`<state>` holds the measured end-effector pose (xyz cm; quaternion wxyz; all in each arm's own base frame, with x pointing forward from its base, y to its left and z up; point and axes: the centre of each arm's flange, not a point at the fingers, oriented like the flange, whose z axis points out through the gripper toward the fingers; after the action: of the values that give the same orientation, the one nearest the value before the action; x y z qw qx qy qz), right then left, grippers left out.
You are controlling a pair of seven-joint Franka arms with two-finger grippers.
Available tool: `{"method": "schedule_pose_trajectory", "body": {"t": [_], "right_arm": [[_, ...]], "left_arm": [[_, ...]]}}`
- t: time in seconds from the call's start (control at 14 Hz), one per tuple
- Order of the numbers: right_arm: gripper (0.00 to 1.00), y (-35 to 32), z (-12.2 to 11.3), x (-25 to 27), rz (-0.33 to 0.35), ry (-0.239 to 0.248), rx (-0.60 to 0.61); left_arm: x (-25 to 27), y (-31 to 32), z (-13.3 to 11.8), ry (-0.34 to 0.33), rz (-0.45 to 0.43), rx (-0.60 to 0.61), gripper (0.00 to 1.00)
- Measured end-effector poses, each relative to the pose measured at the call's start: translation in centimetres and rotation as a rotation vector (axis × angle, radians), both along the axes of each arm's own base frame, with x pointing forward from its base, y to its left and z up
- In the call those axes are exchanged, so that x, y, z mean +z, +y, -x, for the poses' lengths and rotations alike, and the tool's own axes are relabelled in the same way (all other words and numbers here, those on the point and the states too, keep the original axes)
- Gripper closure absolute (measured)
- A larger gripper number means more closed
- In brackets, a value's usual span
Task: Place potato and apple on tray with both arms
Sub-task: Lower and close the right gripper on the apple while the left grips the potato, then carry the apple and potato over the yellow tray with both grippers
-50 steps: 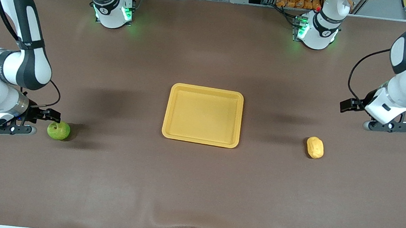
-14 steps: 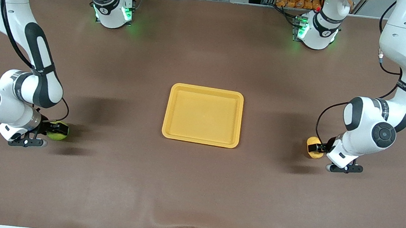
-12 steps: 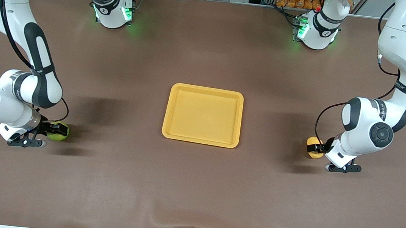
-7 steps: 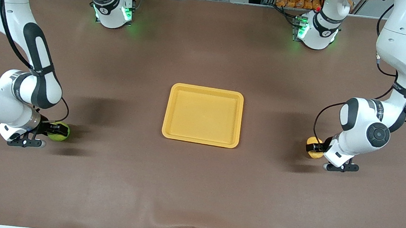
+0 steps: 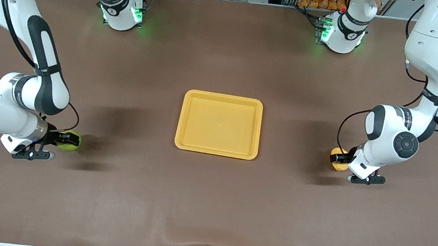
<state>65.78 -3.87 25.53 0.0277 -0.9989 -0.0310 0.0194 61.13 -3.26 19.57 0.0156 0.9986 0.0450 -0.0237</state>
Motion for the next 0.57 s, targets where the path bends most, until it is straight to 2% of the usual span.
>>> {"method": "schedule_pose_trajectory", "body": {"t": [0.07, 0.36, 0.57], "right_arm": [[0.16, 1.2, 0.2, 0.7, -0.002, 0.021, -0.012], [0.16, 6.2, 1.0, 2.6, -0.008, 0.079, -0.028], [0.16, 11.3, 1.8, 3.6, -0.079, 0.116, -0.057]], "left_arm": [[0.1, 0.0, 0.0, -0.002, 0.0, 0.0, 0.43], [0.2, 0.0, -0.1, -0.005, 0.0, 0.0, 0.44], [1.9, -0.1, -0.6, -0.028, 0.001, -0.001, 0.44]]}}
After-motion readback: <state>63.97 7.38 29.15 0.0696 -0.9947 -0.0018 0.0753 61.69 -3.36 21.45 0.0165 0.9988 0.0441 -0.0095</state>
